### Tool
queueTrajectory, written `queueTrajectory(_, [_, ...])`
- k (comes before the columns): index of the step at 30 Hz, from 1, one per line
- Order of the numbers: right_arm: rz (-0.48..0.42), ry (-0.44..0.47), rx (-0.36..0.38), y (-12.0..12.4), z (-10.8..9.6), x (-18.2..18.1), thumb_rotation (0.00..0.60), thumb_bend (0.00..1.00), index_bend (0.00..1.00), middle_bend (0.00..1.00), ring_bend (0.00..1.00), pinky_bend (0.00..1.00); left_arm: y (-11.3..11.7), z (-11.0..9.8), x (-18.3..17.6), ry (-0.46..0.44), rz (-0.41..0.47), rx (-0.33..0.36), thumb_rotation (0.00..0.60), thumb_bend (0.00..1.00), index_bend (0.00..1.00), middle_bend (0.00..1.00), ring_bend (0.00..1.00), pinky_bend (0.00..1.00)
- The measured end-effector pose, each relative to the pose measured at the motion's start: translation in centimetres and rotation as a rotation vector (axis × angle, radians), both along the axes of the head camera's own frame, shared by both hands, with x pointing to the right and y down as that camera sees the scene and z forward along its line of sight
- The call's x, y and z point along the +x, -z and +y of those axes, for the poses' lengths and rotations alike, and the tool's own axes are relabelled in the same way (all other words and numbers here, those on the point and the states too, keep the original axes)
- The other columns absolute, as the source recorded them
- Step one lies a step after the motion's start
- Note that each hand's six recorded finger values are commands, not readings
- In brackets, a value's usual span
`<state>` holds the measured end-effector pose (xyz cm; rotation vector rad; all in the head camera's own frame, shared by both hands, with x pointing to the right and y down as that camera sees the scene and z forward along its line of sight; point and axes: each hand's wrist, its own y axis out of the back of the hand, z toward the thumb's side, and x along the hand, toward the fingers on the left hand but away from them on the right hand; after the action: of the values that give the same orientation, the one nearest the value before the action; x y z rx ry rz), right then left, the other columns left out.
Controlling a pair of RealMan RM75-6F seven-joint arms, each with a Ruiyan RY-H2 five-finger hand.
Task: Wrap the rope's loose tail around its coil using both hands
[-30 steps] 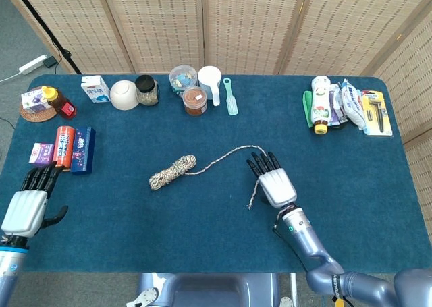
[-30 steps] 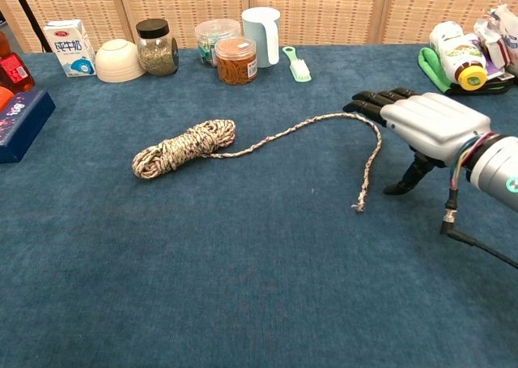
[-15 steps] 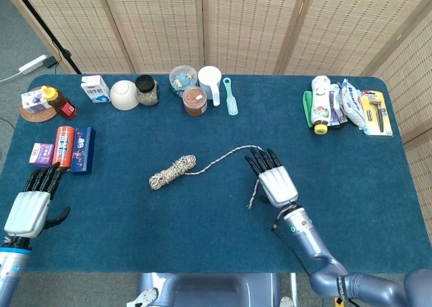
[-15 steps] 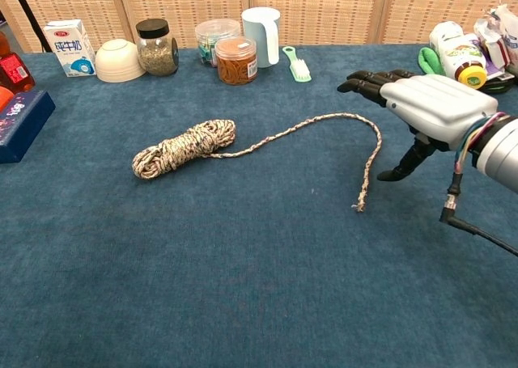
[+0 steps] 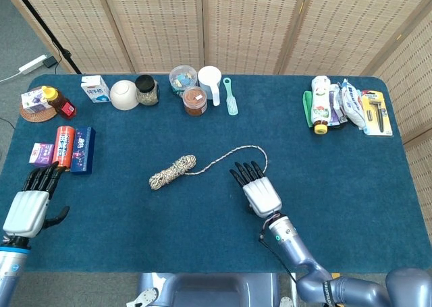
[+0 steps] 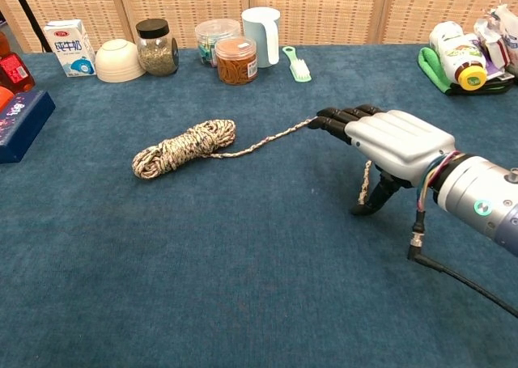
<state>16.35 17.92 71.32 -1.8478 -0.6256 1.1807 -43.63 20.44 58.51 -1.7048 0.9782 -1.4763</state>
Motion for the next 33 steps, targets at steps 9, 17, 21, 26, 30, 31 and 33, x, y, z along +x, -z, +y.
queueTrajectory(9, [0.041,-0.006,0.011,-0.5,-0.3,1.1,0.6,0.0,0.0,0.0,0.0,0.0,-0.1,0.0,0.0,-0.001,-0.001,-0.002,0.6,0.28,0.0,0.0,0.0,0.02])
queueTrajectory(17, [0.101,-0.024,0.047,-0.8,-1.5,3.0,0.6,0.0,0.0,0.0,0.0,0.0,-0.2,0.0,0.1,-0.001,-0.004,-0.003,0.6,0.28,0.0,0.0,0.0,0.02])
queueTrajectory(21, [0.139,-0.029,0.064,-1.0,-2.0,4.0,0.6,0.0,0.0,0.0,0.0,0.0,-0.2,0.1,0.1,-0.003,-0.005,-0.005,0.6,0.28,0.0,0.0,0.0,0.02])
queueTrajectory(26, [0.187,-0.029,0.093,-1.1,-2.8,5.0,0.6,0.0,0.0,0.0,0.0,0.0,-0.2,0.1,0.1,-0.002,-0.005,-0.004,0.6,0.28,0.0,0.0,0.0,0.02])
queueTrajectory(30, [0.232,-0.029,0.131,-0.9,-3.9,5.8,0.6,0.0,0.0,0.0,0.0,0.0,-0.1,0.1,0.1,-0.002,-0.004,-0.003,0.6,0.28,0.0,0.0,0.0,0.02])
queueTrajectory(31, [0.242,-0.033,0.144,-0.7,-4.3,6.0,0.6,0.0,0.0,0.0,0.0,0.0,-0.1,0.1,0.1,-0.002,-0.004,-0.002,0.6,0.28,0.0,0.0,0.0,0.02])
queueTrajectory(33, [0.251,-0.04,0.16,-0.4,-4.8,6.3,0.6,0.0,0.0,0.0,0.0,0.0,-0.1,0.1,0.1,-0.001,-0.003,-0.002,0.6,0.28,0.0,0.0,0.0,0.02])
